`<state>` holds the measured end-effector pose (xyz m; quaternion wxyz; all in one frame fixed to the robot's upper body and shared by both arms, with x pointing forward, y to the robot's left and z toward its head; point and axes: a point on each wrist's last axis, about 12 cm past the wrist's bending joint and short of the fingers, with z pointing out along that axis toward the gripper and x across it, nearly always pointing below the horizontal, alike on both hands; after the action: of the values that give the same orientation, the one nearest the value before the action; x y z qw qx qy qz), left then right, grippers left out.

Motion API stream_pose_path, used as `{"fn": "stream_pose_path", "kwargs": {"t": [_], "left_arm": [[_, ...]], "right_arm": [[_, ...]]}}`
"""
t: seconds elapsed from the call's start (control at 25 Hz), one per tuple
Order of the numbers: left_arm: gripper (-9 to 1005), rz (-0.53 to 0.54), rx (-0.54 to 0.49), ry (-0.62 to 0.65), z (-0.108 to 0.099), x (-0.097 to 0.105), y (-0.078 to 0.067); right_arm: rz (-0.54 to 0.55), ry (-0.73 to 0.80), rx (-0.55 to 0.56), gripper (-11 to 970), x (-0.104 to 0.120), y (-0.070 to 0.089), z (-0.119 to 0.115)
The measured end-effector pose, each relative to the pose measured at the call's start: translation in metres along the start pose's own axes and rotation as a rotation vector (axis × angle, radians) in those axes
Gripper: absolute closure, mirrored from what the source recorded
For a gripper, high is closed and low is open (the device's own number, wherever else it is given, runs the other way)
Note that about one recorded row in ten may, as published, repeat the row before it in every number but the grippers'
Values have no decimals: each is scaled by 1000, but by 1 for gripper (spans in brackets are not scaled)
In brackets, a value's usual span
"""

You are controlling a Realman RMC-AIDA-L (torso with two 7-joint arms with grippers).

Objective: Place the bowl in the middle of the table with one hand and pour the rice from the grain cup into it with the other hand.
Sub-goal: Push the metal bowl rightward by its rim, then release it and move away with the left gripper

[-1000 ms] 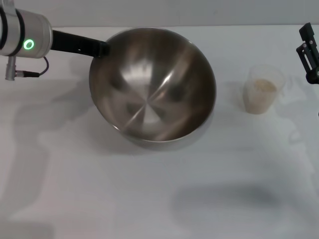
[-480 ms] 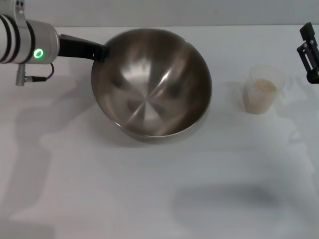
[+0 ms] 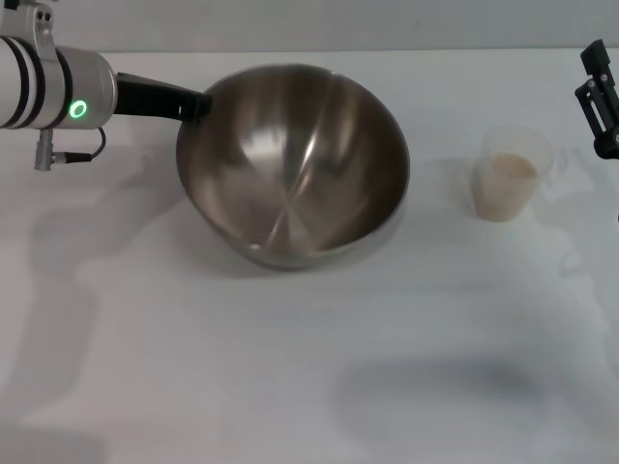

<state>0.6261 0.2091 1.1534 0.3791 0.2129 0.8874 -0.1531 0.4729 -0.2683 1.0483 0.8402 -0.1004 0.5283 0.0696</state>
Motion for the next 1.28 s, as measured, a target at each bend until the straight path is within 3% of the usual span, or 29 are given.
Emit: {"fn": "stream_pose_path", "kwargs": {"t": [0.2, 0.52, 1.0, 1.16, 1.28], "left_arm": [[953, 2, -15, -26, 0, -1, 1], [600, -17, -85, -135, -2, 2, 9], [618, -47, -94, -202, -8, 6, 19], [620, -38, -62, -285, -8, 11, 20], [619, -97, -46, -346, -14, 13, 26]], "right_arm": [[0, 0, 2, 270, 0, 0, 0], [1, -2, 2, 269, 0, 0, 1], [11, -14, -9, 269, -1, 3, 7], [12, -18, -9, 270, -1, 4, 8], [13, -21, -9, 270, -1, 4, 10]]}}
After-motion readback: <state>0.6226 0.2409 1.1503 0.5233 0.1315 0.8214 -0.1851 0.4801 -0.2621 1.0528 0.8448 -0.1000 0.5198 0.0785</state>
